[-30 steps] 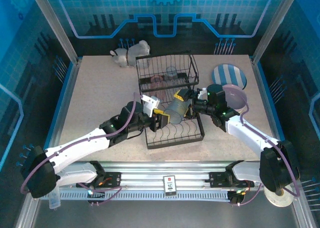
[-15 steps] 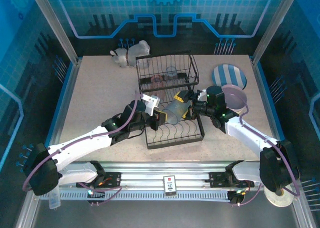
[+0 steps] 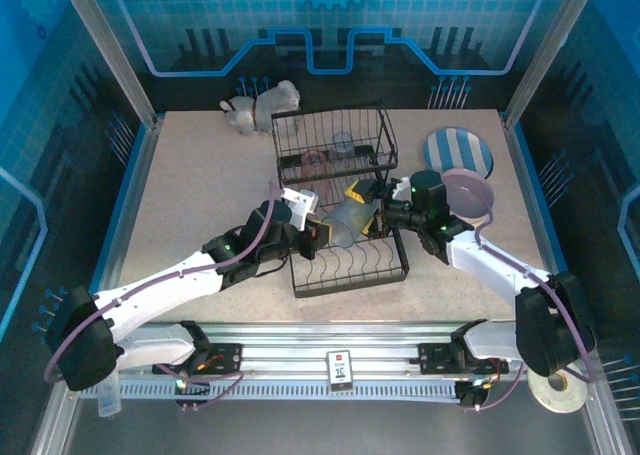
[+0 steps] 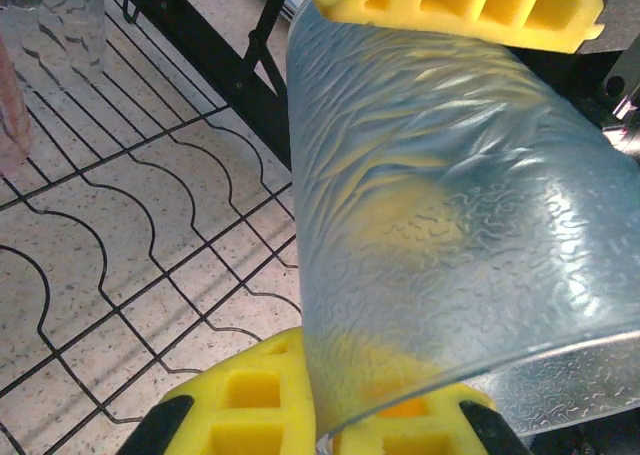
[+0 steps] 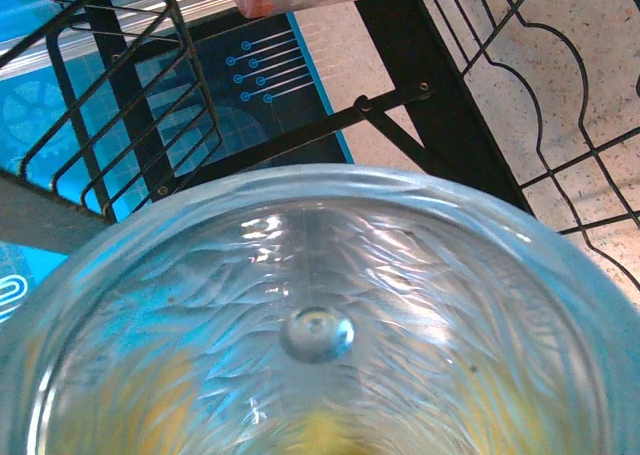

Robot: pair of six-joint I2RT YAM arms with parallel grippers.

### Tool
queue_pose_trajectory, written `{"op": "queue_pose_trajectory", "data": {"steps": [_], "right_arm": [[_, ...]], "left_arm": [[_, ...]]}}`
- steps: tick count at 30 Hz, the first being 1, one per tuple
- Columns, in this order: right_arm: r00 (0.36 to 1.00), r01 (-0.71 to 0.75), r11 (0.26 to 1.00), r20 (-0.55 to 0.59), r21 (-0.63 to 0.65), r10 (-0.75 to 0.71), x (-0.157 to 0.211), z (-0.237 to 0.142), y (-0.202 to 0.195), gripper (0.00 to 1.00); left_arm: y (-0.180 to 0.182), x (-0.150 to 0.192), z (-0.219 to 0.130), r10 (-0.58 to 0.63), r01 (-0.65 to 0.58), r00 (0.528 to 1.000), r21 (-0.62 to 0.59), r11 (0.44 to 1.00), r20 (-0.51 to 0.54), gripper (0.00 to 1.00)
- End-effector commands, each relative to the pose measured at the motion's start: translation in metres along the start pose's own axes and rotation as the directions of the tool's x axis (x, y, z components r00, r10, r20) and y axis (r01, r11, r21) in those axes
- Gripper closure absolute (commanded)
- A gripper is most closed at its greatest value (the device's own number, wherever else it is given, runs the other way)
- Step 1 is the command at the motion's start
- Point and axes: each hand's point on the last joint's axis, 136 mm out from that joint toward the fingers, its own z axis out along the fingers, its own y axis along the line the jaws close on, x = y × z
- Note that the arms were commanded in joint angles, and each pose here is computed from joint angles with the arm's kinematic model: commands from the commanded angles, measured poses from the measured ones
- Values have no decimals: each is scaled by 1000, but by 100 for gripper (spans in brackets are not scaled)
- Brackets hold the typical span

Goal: Unload the mixed dishes from the dish rack

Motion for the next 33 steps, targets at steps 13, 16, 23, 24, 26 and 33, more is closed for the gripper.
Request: {"op": "queue_pose_trajectory", "data": {"steps": [13,16,23,24,26,33], "right_arm": [[992,66,994,-99,-89,-75,13,17,26,41],[991,68,994,-106,-88,-77,14,18,25,39],[989,77,992,-118,-98,-88,16,18,26,33],[989,80,992,-117,-101,-91,16,18,27,31],[989,82,991,-118,-102,-94,16,18,27,29],[988,96,991,-112,-98,-107,16,16,26,0]], "left_arm": [[-8,-19,-6,40,-40,998,1,999,50,100],[-7,-18,-6,35,-35,998,0,999,46,100],[-6,-17,-8,24,-24,998,-5,1000,50,100],[-5,-17,-9,23,-22,998,-7,1000,50,100],[-4,-17,-10,18,-18,999,-13,1000,51,100],[0,-15,-12,6,-5,998,-30,1000,57,100]]}}
